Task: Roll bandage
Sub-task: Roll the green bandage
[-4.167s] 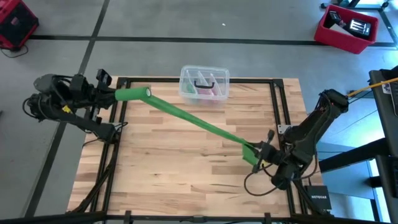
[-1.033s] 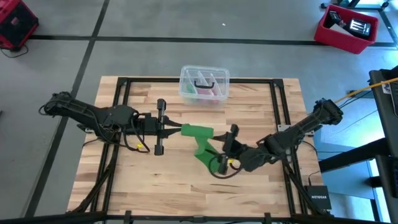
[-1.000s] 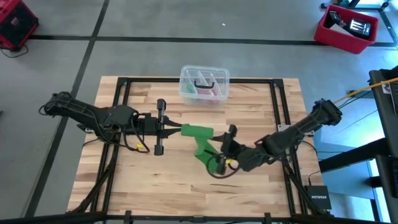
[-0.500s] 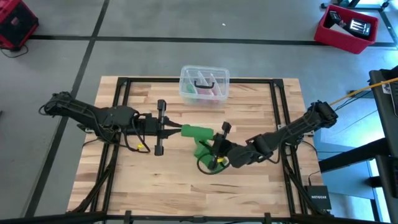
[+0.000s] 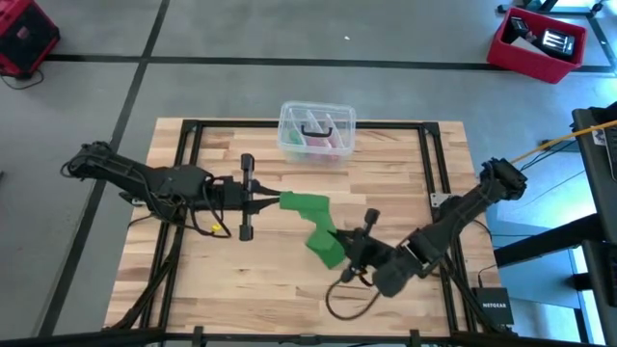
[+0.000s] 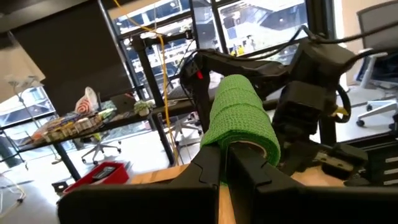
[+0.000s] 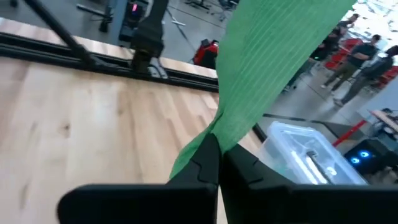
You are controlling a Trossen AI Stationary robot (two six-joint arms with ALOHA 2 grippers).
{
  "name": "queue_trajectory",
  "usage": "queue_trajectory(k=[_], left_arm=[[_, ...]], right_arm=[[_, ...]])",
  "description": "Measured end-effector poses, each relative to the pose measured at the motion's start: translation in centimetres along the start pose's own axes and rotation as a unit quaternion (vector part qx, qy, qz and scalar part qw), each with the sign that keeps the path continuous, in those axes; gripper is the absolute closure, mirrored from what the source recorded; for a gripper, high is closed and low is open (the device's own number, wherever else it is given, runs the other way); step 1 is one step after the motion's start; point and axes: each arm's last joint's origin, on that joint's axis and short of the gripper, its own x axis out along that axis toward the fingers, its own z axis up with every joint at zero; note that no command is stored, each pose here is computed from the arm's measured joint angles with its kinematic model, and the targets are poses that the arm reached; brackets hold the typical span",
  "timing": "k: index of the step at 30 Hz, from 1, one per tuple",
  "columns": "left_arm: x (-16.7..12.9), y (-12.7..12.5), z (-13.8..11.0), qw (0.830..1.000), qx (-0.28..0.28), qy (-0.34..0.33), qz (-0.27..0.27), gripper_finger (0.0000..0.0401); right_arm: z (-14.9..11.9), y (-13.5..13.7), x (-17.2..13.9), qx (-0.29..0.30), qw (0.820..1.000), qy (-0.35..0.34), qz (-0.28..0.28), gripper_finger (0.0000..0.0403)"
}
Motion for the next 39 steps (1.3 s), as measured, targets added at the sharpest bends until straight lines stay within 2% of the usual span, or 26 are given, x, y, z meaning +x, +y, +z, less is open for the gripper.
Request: queue_trajectory(k=[6, 10, 13, 20, 27, 30, 33, 39], left_arm=[[-1.0, 0.6, 0.8, 1.0, -0.007, -0.017, 0.004, 0.04], [-1.0, 0.7, 0.9, 1.0, -0.011, -0.023, 0.007, 0.04], [-0.8, 0.6, 0.8, 1.0, -0.012, -0.023, 0.006, 0.04], [-0.3, 0.2, 0.6, 0.999, -0.016, -0.031, -0.014, 0.04], [-0.3, 0.1, 0.6, 0.999, -0.025, -0.03, -0.028, 0.04], [-0.3, 0.0, 0.6, 0.999, -0.026, -0.032, -0.036, 0.04], [-0.3, 0.0, 0.5, 0.998, -0.026, -0.031, -0.039, 0.04], [-0.3, 0.0, 0.6, 0.998, -0.027, -0.034, -0.037, 0.04]], right_arm=[[-0.9, 0.2, -2.2, 0.013, 1.0, 0.014, 0.011, 0.0401], [-0.7, -0.1, -2.3, 0.028, 1.0, 0.012, 0.006, 0.0401], [-0.2, -0.5, -1.2, 0.031, 0.999, 0.009, 0.011, 0.0401], [1.5, -2.2, 2.6, 0.049, 0.996, -0.013, 0.069, 0.0396], [1.9, -3.5, 4.5, 0.081, 0.994, -0.019, 0.069, 0.0375], [1.9, -3.6, 4.7, 0.086, 0.993, -0.018, 0.08, 0.0349], [2.6, -3.8, 4.3, 0.091, 0.992, -0.025, 0.086, 0.0304], [4.8, -4.7, 1.0, 0.057, 0.992, 0.007, 0.109, 0.0208]])
